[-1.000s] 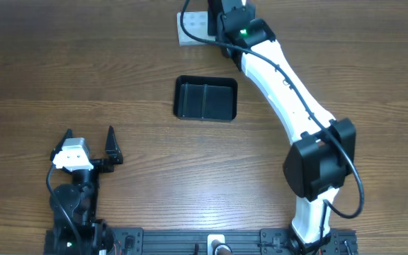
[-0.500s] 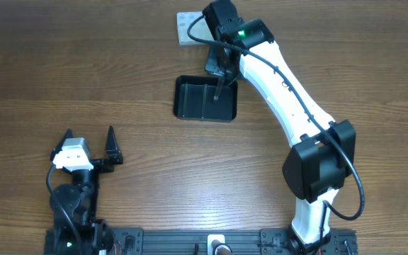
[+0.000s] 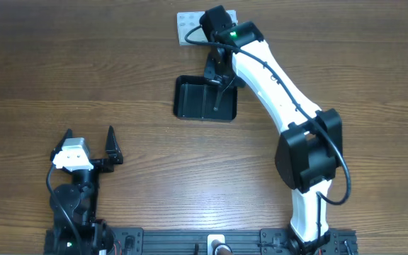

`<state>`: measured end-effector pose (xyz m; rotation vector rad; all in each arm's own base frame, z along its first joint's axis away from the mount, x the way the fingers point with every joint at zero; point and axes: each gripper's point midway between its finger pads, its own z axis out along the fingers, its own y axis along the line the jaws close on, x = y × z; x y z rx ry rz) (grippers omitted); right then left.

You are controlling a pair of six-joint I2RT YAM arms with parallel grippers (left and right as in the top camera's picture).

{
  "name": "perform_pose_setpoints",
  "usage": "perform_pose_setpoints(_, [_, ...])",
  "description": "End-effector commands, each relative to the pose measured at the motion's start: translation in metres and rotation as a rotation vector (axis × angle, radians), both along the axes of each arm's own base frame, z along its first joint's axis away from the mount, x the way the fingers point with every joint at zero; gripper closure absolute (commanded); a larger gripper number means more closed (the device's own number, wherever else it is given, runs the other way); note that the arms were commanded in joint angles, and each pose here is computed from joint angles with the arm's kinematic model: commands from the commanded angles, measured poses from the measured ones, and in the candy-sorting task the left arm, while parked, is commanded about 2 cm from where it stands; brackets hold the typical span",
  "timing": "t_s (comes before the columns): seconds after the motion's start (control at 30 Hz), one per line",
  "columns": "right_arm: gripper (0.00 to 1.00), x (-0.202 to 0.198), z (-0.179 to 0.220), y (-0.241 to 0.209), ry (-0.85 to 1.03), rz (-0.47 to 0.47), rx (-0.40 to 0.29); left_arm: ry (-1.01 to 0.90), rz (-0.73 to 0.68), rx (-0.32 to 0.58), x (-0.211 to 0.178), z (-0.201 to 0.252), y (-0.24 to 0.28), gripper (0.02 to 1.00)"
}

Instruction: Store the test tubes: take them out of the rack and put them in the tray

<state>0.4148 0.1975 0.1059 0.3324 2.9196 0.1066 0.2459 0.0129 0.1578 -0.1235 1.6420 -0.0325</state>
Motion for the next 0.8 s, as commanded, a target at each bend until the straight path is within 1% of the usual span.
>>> perform_pose_setpoints(0.03, [0.989,0.003,-0.004,0.004,-0.020,0.005,-0.040,0.000,0.006,0.014,0.000,-0.001,0.002,0.020])
perform_pose_setpoints(0.17, [0.989,0.004,-0.011,0.002,-0.014,0.003,-0.055,0.000,0.006,0.014,0.000,-0.001,0.002,0.020])
perform_pose_setpoints(0.5, [0.980,0.003,-0.043,0.005,0.044,0.011,-0.084,0.000,0.006,0.014,0.000,-0.001,0.002,0.020])
perform_pose_setpoints(0.67, [0.969,0.003,-0.056,0.007,0.062,0.014,-0.085,0.000,0.006,0.014,0.000,-0.001,0.002,0.020])
perform_pose_setpoints(0.73, [0.945,0.004,-0.060,0.008,0.064,0.014,-0.087,0.000,0.006,0.014,0.000,-0.001,0.002,0.020])
perform_pose_setpoints(0.8, [0.873,0.005,-0.065,0.009,0.068,0.015,-0.089,0.000,0.006,0.014,0.000,-0.001,0.002,0.020])
